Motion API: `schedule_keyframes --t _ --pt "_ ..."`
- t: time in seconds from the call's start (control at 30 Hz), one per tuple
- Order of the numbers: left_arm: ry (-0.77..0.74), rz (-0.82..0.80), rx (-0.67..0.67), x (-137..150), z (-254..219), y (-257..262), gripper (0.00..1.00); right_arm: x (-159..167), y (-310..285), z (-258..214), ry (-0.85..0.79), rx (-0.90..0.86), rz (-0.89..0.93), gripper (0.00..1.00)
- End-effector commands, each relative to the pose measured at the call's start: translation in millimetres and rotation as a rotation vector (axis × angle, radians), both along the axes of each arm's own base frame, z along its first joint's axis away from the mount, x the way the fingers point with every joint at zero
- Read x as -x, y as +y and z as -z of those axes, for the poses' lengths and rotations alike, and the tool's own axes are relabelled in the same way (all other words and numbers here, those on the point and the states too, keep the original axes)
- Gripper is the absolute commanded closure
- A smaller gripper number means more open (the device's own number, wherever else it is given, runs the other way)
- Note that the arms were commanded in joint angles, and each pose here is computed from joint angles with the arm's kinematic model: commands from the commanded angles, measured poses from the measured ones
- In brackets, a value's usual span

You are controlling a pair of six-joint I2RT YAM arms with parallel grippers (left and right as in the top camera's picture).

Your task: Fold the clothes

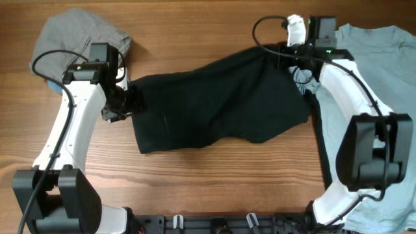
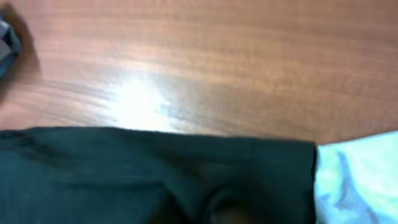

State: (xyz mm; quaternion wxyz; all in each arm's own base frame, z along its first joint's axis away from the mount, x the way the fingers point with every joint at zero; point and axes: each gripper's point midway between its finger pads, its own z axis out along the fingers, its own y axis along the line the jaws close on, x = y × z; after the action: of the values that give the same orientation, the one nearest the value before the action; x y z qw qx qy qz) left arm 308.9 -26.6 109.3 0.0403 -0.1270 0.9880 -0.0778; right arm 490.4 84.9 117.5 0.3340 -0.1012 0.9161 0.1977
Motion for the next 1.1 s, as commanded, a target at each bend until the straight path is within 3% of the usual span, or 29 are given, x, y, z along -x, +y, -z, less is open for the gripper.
schedule_keyframes --t 0.0,0.1,0.2,0.27,0.33,0.4,0.43,0.53,0.67,0.83,0.9,0.93,0.97,1.0,1.03,1.07 --pt "0.009 0.018 -0.012 1 4 1 0.37 -5 -12 -1 0.002 0.044 0.065 0.40" --pt "0.009 0.016 -0.033 1 5 4 0.36 -6 -23 2 0.037 0.048 0.166 0.42" --pt "0.017 0.008 -0.116 1 8 19 0.35 21 -12 17 0.191 -0.028 0.165 0.39" --pt "0.033 0.006 -0.123 -1 15 20 0.35 46 7 23 0.290 -0.080 0.075 0.50" --pt "0.048 0.007 -0.123 -10 31 20 0.37 72 11 37 0.418 -0.045 0.097 0.71" --pt "0.071 0.009 -0.123 -13 45 20 0.40 96 4 57 0.556 0.015 0.219 0.71" --pt "0.088 0.010 -0.123 -13 51 20 0.38 111 -1 70 0.625 0.034 0.285 0.77" --pt "0.113 0.004 -0.124 -12 59 23 0.27 156 -8 115 0.765 0.040 0.389 0.83" --pt "0.128 -0.024 -0.131 -15 70 36 0.23 184 -11 142 0.820 0.050 0.408 0.84" --pt "0.047 0.215 0.295 -31 106 -36 0.20 180 -10 141 0.800 0.049 0.396 0.83" --pt "0.030 0.307 0.406 -29 110 -57 0.21 179 -10 141 0.791 0.053 0.381 0.83" --pt "0.049 0.317 0.412 -25 117 -59 0.27 179 -10 141 0.791 0.053 0.381 0.83" --pt "0.065 0.316 0.414 -22 122 -60 0.45 179 -10 141 0.790 0.053 0.381 0.83" --pt "0.081 0.313 0.407 -19 125 -59 0.74 179 -10 141 0.789 0.053 0.381 0.83" --pt "0.120 0.295 0.372 -13 128 -52 0.96 178 -11 141 0.779 0.061 0.358 0.84" --pt "0.176 0.227 0.303 -7 132 -38 0.96 178 -12 138 0.771 0.072 0.342 0.87"
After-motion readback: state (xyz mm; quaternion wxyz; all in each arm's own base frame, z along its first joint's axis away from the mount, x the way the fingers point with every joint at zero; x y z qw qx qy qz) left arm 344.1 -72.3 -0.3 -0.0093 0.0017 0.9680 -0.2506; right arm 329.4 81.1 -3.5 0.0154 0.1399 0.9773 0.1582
